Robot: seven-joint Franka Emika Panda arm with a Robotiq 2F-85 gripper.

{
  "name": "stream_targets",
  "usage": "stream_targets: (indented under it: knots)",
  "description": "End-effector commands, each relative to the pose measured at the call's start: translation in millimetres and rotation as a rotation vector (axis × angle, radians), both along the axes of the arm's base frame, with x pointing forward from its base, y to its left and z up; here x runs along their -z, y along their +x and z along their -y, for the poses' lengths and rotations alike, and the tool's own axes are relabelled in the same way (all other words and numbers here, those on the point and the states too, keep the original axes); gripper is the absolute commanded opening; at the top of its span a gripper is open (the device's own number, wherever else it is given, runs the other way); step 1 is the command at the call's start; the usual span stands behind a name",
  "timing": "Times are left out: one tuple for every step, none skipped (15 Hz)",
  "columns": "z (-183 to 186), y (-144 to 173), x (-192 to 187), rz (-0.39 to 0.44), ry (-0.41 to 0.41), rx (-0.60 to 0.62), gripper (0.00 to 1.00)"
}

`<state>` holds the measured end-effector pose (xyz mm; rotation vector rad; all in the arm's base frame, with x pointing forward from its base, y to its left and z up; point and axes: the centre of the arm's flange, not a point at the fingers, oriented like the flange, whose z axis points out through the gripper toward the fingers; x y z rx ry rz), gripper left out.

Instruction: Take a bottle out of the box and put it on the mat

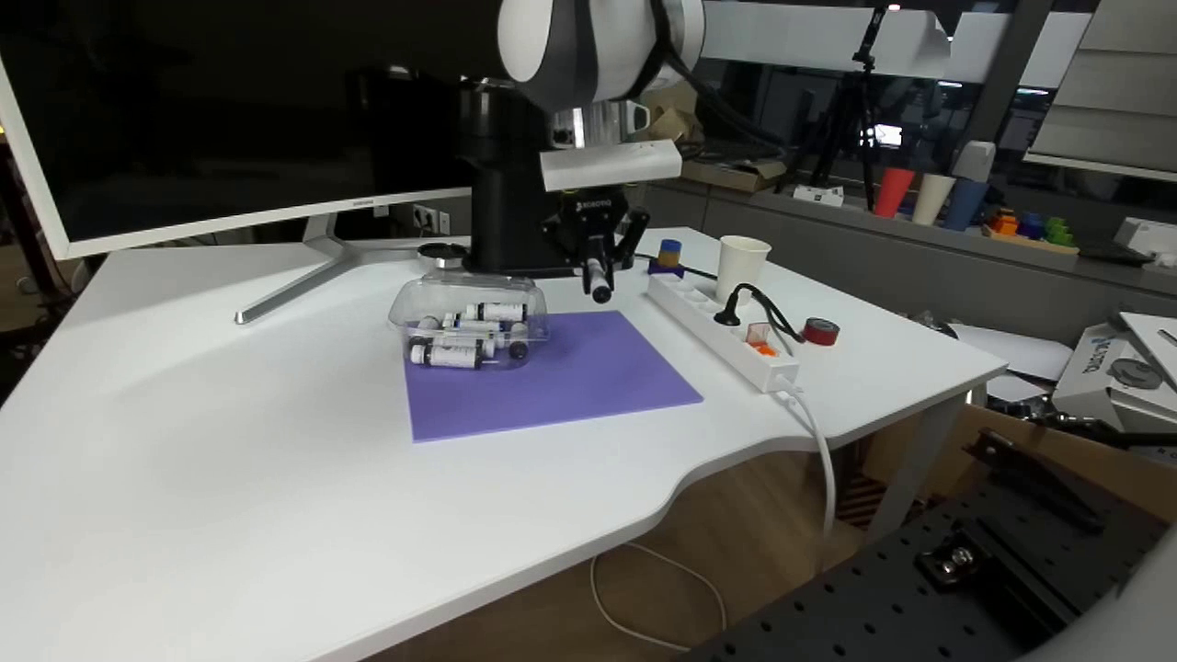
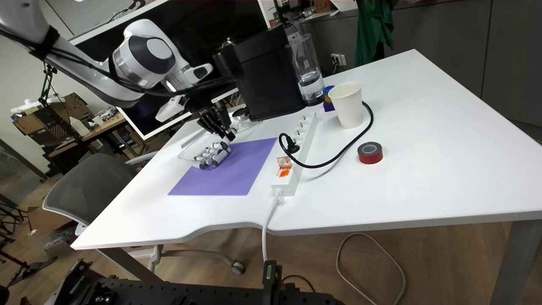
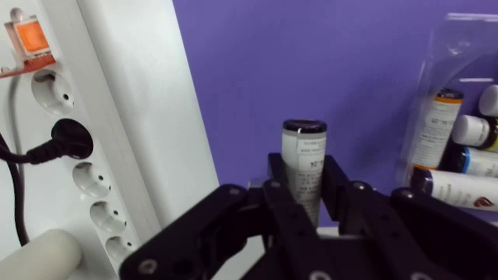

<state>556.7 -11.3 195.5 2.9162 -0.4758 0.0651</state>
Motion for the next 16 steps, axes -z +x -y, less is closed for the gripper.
stream_targets:
  knots:
    - [5, -13, 22, -0.045, 0.012, 0.074, 0.07]
    - [6, -14, 28, -0.053, 0.017, 0.083, 0.07]
    - [7, -16, 33, -0.061, 0.019, 0.087, 0.07]
    - [7, -18, 37, -0.069, 0.023, 0.094, 0.07]
    - [8, -19, 41, -0.076, 0.022, 0.101, 0.07]
    - [8, -20, 45, -0.085, 0.025, 0.109, 0.39]
    - [9, -20, 47, -0.092, 0.028, 0.116, 0.52]
    - [9, -20, 48, -0.095, 0.029, 0.121, 0.58]
    - [10, -20, 48, -0.096, 0.032, 0.127, 0.65]
    - [10, -20, 46, -0.097, 0.019, 0.133, 0.71]
    - [12, -19, 42, -0.101, 0.003, 0.140, 0.79]
    - [13, -19, 37, -0.100, -0.010, 0.157, 0.86]
    - [15, -18, 32, -0.094, -0.024, 0.169, 0.93]
    - [16, -17, 26, -0.077, -0.047, 0.179, 0.98]
    - [17, -15, 18, -0.060, -0.072, 0.189, 1.00]
    - [18, -13, 11, -0.045, -0.090, 0.194, 1.00]
